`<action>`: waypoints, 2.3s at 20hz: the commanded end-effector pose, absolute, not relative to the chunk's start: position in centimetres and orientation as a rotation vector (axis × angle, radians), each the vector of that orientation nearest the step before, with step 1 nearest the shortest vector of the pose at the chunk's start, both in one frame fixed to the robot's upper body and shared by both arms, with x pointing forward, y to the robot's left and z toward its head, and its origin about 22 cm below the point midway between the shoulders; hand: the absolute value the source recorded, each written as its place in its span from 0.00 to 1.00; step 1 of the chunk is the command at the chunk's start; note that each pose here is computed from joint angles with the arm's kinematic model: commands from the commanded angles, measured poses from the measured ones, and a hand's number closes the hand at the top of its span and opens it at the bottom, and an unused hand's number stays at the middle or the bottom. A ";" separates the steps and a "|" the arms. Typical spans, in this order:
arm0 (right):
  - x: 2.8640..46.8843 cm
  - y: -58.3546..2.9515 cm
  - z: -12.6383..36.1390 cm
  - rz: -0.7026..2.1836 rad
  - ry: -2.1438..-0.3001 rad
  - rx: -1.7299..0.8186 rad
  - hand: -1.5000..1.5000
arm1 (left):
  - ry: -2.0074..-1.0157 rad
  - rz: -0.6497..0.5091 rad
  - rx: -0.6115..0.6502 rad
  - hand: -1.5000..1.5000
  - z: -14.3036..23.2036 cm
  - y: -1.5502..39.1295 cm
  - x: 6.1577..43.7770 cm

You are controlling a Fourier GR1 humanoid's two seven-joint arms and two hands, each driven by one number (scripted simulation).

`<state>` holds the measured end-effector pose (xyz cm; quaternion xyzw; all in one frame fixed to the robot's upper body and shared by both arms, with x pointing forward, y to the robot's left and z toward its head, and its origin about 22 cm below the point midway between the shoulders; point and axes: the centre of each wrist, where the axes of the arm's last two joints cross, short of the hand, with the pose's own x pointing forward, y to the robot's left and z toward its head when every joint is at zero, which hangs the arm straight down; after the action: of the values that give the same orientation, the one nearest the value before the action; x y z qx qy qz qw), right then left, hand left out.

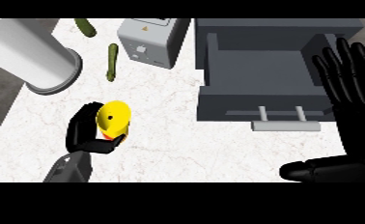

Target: Pick up the cup, place it into the drawer and close the drawer

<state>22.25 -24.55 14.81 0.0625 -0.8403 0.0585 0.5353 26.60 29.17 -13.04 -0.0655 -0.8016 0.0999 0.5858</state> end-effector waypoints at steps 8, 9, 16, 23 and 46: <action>21.5 -24.8 13.1 0.124 -1.999 0.126 0.00 | -2.076 0.175 -0.256 1.00 -7.3 27.1 29.2; 21.6 -24.2 15.2 0.126 -1.993 0.148 0.00 | -2.072 0.171 -0.277 1.00 -7.3 25.8 29.0; 23.2 -24.5 14.5 0.122 -1.992 0.127 0.00 | -2.095 0.117 -0.378 1.00 0.1 21.8 30.9; 22.5 -23.6 13.8 0.140 -2.006 0.129 0.00 | -2.106 0.106 -0.373 1.00 8.8 18.9 34.0; 23.0 -24.8 14.8 0.146 -1.988 0.117 0.00 | -2.060 -0.094 -0.284 1.00 17.7 7.1 40.1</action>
<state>22.29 -25.38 13.79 0.0521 -0.8366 0.0564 0.5424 39.37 9.06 17.38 -0.1293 -0.8561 -0.0258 0.4998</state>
